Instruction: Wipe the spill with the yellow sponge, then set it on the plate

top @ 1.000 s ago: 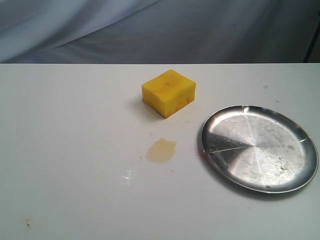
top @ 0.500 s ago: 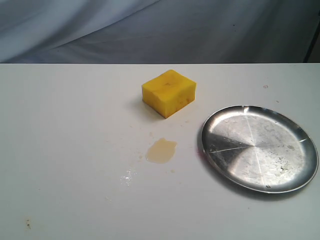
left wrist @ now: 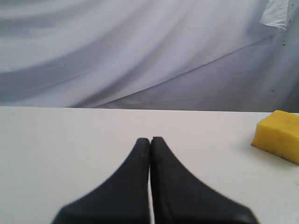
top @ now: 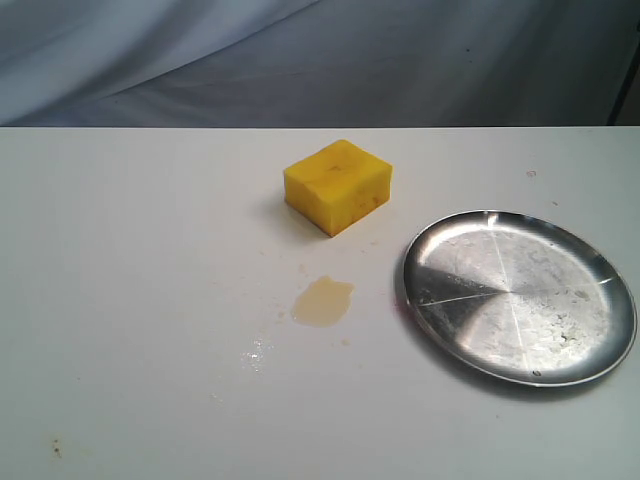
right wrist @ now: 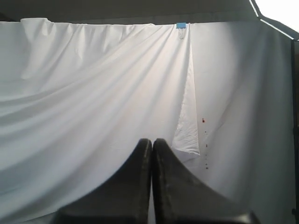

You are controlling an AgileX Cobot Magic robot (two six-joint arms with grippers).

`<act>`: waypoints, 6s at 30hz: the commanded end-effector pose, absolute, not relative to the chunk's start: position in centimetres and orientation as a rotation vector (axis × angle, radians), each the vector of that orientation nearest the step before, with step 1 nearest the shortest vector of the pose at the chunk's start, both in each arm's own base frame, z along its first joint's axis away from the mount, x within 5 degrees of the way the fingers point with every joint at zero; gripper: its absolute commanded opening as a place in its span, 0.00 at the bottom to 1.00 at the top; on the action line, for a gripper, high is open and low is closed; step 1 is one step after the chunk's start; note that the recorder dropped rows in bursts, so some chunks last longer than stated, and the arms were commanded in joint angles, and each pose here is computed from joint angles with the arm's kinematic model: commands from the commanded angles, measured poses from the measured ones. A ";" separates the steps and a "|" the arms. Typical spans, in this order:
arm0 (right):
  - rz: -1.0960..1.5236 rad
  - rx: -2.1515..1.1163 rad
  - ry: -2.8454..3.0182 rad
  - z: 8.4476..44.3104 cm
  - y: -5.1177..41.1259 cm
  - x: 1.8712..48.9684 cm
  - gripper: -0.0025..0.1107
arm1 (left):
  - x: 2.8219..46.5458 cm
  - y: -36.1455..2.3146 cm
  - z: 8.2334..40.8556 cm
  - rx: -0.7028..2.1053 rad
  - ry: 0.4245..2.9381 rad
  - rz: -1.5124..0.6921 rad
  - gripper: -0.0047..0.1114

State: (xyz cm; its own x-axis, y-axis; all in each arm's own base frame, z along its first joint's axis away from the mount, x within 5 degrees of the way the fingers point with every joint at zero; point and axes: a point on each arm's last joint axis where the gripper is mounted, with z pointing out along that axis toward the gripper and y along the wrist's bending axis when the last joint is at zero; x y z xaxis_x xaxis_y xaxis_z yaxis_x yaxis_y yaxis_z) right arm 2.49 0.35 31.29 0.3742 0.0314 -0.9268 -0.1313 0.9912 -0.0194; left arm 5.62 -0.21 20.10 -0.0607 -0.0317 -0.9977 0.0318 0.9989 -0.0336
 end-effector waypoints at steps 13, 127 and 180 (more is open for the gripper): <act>0.194 -0.121 2.026 32.5 2.7 15.2 0.02 | 5.6 -0.2 20.0 -0.001 1.629 -0.054 0.05; 0.352 -0.739 2.891 13.1 21.2 33.9 0.02 | 5.6 -0.2 20.0 -0.001 1.629 -0.054 0.05; 0.355 -0.678 2.823 13.1 22.5 30.8 0.02 | 5.6 -0.2 20.0 -0.001 1.629 -0.054 0.05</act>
State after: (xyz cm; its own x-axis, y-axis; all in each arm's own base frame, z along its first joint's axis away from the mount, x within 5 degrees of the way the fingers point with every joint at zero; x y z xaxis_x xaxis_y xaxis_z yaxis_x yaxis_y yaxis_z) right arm 30.60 24.46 14.14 -0.8530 -0.4086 -0.3248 -0.4874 0.8461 0.2155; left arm 5.62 -0.21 20.10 -0.0607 -0.0317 -0.9977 0.0318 0.9989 -0.0336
